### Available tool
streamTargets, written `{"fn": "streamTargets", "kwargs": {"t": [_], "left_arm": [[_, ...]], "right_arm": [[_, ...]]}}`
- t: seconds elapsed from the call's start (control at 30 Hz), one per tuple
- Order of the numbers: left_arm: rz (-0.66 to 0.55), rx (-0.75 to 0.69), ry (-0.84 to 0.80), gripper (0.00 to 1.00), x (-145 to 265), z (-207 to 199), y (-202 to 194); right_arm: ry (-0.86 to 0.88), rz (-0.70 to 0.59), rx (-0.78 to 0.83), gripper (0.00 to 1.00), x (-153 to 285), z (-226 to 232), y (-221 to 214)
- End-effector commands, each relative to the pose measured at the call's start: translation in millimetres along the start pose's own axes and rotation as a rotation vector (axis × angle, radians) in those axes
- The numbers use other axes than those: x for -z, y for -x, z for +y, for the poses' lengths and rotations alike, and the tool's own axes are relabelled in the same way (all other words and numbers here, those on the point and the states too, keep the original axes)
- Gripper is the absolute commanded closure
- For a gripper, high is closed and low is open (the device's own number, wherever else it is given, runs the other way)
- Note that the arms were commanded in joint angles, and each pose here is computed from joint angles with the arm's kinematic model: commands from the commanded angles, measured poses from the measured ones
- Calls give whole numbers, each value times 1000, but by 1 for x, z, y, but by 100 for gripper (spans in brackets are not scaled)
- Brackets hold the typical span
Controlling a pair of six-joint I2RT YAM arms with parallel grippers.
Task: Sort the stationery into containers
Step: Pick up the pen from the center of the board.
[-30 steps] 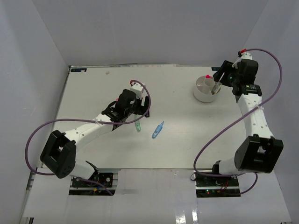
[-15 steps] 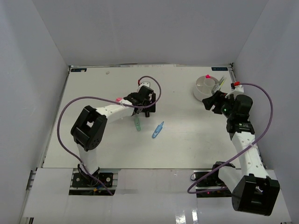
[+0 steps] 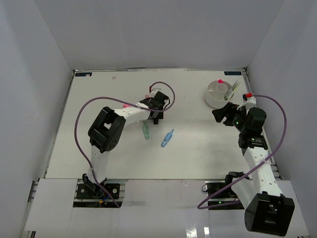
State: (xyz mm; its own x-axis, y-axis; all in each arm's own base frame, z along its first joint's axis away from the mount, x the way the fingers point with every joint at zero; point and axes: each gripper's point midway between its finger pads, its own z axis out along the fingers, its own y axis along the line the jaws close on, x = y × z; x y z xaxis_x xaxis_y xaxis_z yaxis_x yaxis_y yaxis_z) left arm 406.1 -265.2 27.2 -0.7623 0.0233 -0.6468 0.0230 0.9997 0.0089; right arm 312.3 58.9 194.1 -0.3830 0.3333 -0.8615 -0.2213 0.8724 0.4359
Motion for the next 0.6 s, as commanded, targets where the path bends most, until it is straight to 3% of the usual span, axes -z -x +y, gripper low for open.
{"fn": "streamTargets", "kwargs": {"t": [0.0,0.27,0.43,0.57], "left_arm": [[-14,-19,24,43,1,-6,3],[-18,-46,12,75,7,-15,-3],[-104,-127,-69,79,37,-35,20],[-258,-248,-273,79,83,-73,45]], "right_arm": [[35,-43,41,27,1,7,8],[73,-44,65,27,2,15,9],[168,-46,76,27,2,32,14],[244,7,70,27,2,49,20]]}}
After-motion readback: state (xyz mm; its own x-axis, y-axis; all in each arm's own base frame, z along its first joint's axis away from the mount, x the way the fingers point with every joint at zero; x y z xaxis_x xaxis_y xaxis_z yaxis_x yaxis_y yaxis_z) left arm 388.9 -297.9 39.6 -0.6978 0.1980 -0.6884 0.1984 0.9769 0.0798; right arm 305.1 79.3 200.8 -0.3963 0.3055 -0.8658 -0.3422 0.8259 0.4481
